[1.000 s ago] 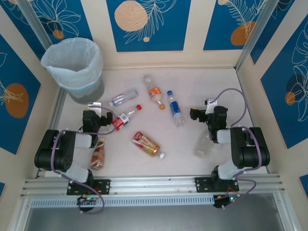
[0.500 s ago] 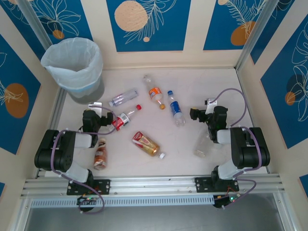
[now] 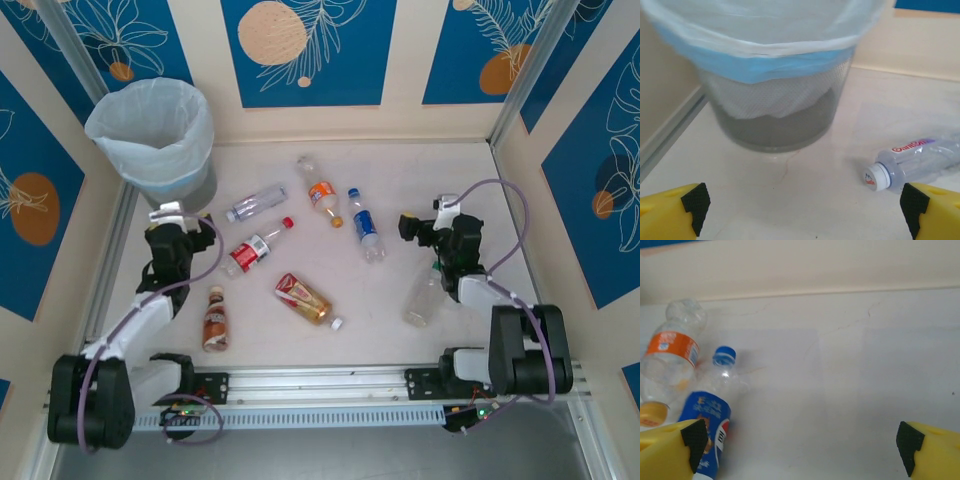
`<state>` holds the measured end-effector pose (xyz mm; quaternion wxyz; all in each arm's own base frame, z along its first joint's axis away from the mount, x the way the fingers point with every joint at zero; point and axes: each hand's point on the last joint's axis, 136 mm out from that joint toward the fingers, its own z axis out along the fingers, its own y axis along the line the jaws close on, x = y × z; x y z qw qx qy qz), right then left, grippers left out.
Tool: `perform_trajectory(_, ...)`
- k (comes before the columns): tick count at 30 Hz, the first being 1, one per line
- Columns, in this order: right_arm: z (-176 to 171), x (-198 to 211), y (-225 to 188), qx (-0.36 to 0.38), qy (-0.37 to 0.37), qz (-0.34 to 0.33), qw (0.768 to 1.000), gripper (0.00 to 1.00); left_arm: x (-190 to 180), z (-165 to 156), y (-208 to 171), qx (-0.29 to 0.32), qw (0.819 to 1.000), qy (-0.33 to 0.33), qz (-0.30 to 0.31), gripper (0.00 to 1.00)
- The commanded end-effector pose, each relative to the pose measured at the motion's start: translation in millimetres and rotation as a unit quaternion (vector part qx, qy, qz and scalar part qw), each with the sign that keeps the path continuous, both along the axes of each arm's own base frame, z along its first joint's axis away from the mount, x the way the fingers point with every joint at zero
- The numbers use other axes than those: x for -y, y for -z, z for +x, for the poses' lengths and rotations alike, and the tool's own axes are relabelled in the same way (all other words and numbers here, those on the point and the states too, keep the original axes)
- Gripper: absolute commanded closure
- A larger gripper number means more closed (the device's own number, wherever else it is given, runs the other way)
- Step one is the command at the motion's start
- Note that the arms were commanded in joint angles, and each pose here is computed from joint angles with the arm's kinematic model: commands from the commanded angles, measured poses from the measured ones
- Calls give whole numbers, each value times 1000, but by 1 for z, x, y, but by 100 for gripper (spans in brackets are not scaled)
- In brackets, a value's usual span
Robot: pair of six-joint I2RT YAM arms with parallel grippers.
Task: Put the plastic bottles in the bin
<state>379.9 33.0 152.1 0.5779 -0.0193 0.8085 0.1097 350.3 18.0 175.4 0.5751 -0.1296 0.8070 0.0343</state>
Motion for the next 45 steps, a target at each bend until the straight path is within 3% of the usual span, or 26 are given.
perform_trajectory(1,-2,-1,-22,-4,15,40,999,1,-14,-26,23,-77,990,-81,-88,1)
perform_trajectory(6,-8,8,-38,-30,65,102,992,1,-10,-60,40,-179,958,-145,-172,1)
perform_trajectory(10,-16,6,-46,-40,67,131,988,1,7,-88,50,-243,939,-133,-202,1)
perform_trajectory(18,-25,-9,-59,-47,24,131,990,1,47,-141,63,-355,911,-81,-196,1)
perform_trajectory(23,-24,-21,-69,-35,-3,129,991,1,56,-161,73,-408,896,-69,-161,1)
perform_trajectory(45,-26,-40,-81,-34,-23,77,996,1,83,-159,156,-532,844,25,-67,4)
